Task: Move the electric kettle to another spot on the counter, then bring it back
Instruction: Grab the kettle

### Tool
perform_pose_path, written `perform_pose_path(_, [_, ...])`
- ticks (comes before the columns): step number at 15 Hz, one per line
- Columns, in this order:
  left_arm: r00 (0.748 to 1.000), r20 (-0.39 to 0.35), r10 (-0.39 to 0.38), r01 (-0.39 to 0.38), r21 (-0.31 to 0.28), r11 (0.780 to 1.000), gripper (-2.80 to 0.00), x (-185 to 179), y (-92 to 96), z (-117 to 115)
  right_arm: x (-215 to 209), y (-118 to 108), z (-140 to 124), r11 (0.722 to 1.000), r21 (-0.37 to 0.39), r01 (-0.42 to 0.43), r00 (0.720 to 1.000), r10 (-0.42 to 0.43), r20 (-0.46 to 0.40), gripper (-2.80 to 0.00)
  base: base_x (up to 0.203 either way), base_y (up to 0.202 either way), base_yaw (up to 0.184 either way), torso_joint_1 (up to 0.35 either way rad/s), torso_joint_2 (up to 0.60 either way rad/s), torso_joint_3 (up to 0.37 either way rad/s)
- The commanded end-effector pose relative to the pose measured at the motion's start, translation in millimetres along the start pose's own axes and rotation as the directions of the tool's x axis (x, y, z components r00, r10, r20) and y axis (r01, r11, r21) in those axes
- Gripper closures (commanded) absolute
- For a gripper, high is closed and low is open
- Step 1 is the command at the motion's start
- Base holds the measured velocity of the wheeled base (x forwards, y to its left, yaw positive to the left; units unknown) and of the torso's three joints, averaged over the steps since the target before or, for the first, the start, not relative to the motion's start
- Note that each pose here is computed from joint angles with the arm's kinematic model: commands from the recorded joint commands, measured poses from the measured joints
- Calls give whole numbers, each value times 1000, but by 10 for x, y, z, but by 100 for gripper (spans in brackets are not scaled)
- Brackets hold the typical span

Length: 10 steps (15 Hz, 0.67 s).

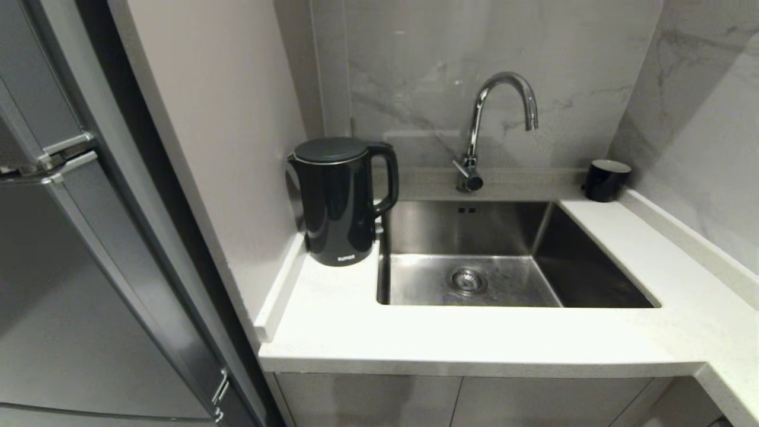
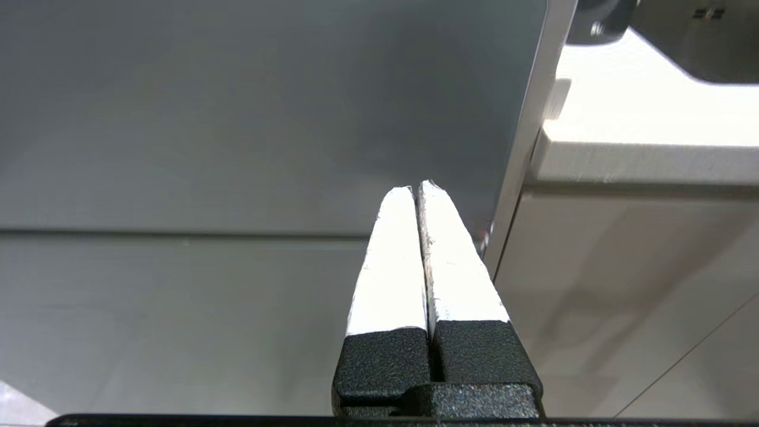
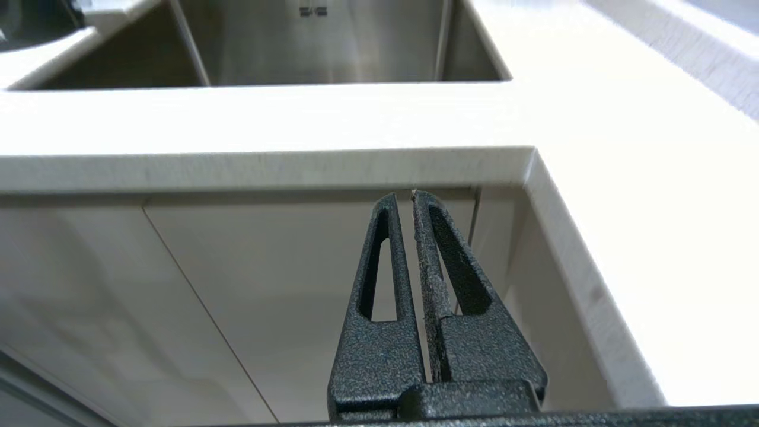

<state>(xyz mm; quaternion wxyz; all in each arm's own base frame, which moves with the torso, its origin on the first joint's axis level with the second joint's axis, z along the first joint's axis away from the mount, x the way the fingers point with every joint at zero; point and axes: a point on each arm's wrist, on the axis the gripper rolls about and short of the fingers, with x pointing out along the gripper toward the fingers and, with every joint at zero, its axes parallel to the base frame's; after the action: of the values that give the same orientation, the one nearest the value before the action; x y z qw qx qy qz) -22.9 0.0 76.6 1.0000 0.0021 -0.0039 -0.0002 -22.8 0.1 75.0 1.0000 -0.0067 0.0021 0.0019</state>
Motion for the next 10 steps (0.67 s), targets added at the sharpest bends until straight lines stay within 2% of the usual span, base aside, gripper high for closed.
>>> perform_pose_path(1, [1000,0,0,0,0,1000,0,0,0,-1,-1,0,-1,1000,0,-1,1000,1,1,0,0,0,0,183,-554,-388])
perform_pose_path(6, [1000,0,0,0,0,1000,0,0,0,-1,0,0,0,1000,0,-1,1000,1,0,0,0,0,0,206,-602,-393])
perform_pose_path(10, [1000,0,0,0,0,1000,0,0,0,-1,-1,0,-1,1000,0,-1,1000,1,1,0,0,0,0,177,-433,-270])
